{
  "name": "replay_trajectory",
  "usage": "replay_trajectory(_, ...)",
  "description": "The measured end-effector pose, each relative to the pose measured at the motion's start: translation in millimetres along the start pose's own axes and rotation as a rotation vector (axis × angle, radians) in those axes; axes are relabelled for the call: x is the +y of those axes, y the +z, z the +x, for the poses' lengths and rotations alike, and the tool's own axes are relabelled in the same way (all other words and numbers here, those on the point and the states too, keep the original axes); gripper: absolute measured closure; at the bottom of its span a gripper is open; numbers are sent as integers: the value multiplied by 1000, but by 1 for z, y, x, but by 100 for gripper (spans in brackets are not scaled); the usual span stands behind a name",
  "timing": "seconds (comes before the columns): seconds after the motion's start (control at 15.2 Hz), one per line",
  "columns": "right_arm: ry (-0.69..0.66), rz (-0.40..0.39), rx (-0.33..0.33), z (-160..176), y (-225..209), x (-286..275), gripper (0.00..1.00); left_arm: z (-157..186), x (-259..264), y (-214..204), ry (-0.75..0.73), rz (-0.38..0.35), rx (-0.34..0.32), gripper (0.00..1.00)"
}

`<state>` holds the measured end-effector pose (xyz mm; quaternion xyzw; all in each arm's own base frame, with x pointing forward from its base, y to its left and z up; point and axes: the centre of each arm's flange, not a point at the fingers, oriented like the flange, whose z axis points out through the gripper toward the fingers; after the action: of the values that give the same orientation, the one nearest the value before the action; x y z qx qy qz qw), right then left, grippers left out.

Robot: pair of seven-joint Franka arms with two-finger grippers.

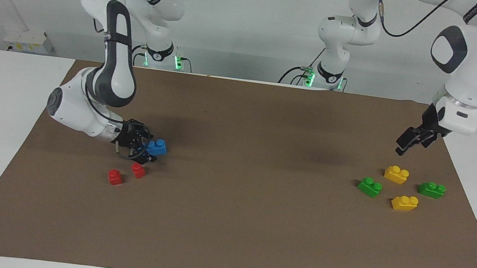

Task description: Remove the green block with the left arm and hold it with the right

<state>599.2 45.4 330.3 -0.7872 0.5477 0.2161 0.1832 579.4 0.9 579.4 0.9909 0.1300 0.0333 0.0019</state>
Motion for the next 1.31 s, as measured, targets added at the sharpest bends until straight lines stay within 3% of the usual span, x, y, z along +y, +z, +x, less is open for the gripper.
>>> replay_trajectory(0.26, -42, 71, 38, -29, -47, -2, 0, -15, 8, -33, 146, 10, -55, 0)
replay_trajectory(0.59, -137, 115, 155, -57, -102, -5, 0, -31, 17, -52, 210, 14, -85, 0)
replay_trajectory(0.92, -339, 99, 363, -85, -161, -1, 0, -37, 20, -58, 232, 13, -83, 0)
replay_trajectory(1.11, -453, 61, 528, -106, -200, 12, 0, -41, 17, -58, 229, 14, -88, 0)
replay_trajectory(1.31, -530, 8, 584, -115, -220, 28, 0, -43, 18, -59, 216, 14, -84, 0)
